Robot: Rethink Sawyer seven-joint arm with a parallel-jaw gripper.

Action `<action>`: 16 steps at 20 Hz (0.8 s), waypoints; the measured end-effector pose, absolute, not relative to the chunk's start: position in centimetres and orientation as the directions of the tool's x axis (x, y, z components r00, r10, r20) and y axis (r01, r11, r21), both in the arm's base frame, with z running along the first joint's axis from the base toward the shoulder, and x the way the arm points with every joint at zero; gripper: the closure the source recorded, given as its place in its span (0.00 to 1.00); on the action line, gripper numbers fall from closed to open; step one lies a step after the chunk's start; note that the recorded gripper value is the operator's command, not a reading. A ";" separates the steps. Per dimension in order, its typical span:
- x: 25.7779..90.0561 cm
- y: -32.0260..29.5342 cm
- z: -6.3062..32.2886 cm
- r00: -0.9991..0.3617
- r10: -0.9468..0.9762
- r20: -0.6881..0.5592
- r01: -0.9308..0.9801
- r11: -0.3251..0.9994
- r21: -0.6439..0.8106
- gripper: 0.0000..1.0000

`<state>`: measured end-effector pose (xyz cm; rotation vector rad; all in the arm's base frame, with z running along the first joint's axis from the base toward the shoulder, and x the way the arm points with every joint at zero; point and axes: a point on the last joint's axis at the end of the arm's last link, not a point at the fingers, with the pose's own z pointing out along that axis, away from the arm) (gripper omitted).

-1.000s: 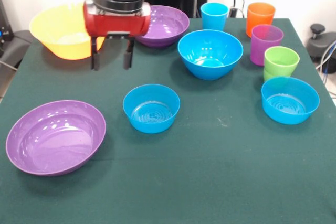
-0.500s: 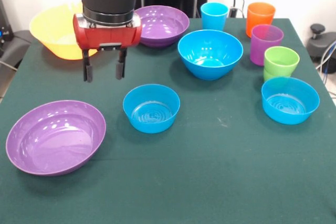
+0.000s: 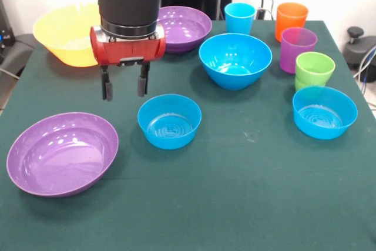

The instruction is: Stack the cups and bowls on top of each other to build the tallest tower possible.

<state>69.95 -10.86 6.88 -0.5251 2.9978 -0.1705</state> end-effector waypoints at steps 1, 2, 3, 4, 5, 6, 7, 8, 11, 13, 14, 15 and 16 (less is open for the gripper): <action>70.0 -10.9 6.9 -0.937 -0.342 -0.074 -0.332 0.935 -0.126 0.00; 70.1 -10.9 6.9 -0.937 -0.342 -0.075 -0.331 0.935 -0.126 0.00; 70.3 -10.9 6.9 -0.937 -0.341 -0.077 -0.330 0.935 -0.127 0.00; 70.4 -11.0 6.9 -0.937 -0.341 -0.079 -0.329 0.936 -0.128 0.00; 70.5 -11.0 7.0 -0.937 -0.340 -0.082 -0.328 0.936 -0.130 0.00; 70.8 -11.2 7.2 -0.937 -0.338 -0.088 -0.325 0.936 -0.133 0.00; 70.8 -11.2 7.2 -0.937 -0.338 -0.088 -0.325 0.936 -0.134 0.00; 71.0 -11.3 7.3 -0.937 -0.338 -0.091 -0.325 0.936 -0.136 0.00; 71.7 -12.1 7.6 -0.933 -0.345 -0.104 -0.328 0.933 -0.148 0.00; 71.9 -12.5 7.5 -0.931 -0.348 -0.107 -0.331 0.931 -0.151 0.00; 72.1 -12.9 7.2 -0.930 -0.352 -0.109 -0.334 0.930 -0.153 0.00; 72.3 -13.5 6.7 -0.927 -0.357 -0.110 -0.340 0.928 -0.152 0.00; 72.3 -13.7 6.5 -0.927 -0.359 -0.109 -0.342 0.928 -0.151 0.00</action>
